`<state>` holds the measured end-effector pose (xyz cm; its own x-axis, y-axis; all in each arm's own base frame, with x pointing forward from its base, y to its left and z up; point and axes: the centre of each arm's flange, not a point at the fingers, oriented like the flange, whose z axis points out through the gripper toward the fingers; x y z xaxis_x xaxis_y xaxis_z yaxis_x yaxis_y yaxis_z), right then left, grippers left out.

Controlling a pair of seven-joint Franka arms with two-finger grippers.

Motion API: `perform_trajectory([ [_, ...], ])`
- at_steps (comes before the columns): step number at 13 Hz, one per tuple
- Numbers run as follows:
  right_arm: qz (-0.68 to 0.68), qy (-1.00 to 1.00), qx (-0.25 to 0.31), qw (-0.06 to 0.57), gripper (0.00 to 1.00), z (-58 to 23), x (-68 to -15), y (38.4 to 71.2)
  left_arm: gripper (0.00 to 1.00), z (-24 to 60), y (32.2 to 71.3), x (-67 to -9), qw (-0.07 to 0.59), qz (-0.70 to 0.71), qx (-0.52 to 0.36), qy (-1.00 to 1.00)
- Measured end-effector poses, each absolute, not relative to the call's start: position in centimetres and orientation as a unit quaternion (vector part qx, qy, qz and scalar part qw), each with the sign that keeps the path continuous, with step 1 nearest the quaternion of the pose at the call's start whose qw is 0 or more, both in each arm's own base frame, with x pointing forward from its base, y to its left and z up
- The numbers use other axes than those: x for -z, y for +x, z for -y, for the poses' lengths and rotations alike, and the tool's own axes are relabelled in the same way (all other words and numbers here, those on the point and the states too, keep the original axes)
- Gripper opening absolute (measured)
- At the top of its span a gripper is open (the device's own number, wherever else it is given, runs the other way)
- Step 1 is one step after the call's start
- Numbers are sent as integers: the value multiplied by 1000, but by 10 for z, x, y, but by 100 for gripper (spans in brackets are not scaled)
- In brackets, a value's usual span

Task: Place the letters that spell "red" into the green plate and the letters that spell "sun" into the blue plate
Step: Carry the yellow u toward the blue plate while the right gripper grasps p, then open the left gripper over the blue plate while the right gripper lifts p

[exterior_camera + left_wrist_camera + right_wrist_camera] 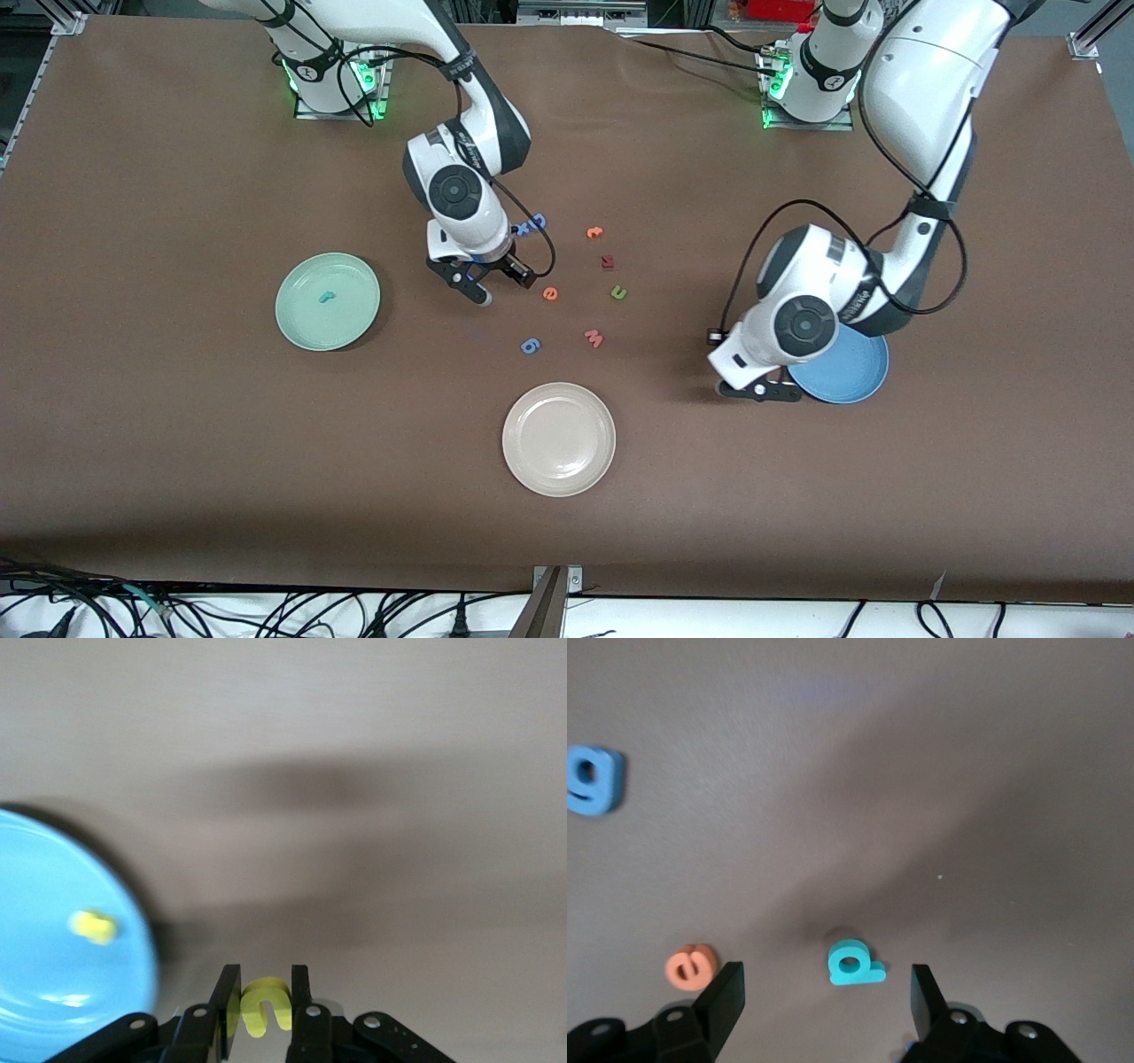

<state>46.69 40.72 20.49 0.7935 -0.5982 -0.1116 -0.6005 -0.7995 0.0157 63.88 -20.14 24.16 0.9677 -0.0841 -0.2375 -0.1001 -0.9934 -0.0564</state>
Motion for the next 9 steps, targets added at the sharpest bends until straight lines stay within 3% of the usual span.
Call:
perform_trajectory([
  [2,-313,-948,-58,-2,84,-409,-186,461,27,175,641,-235,42,-50,-126,-990],
  [4,-314,-947,-62,-13,69,-404,-173,457,27,156,640,-227,56,-59,-132,-988],
  [6,-315,-947,-62,-12,68,-404,-173,457,27,126,640,-219,54,-69,-144,-986],
  [7,-315,-947,-60,-10,59,-404,-174,458,27,110,639,-214,51,-69,-151,-985],
  [9,-315,-947,-60,-10,57,-404,-175,458,27,88,635,-205,47,-69,-163,-983],
])
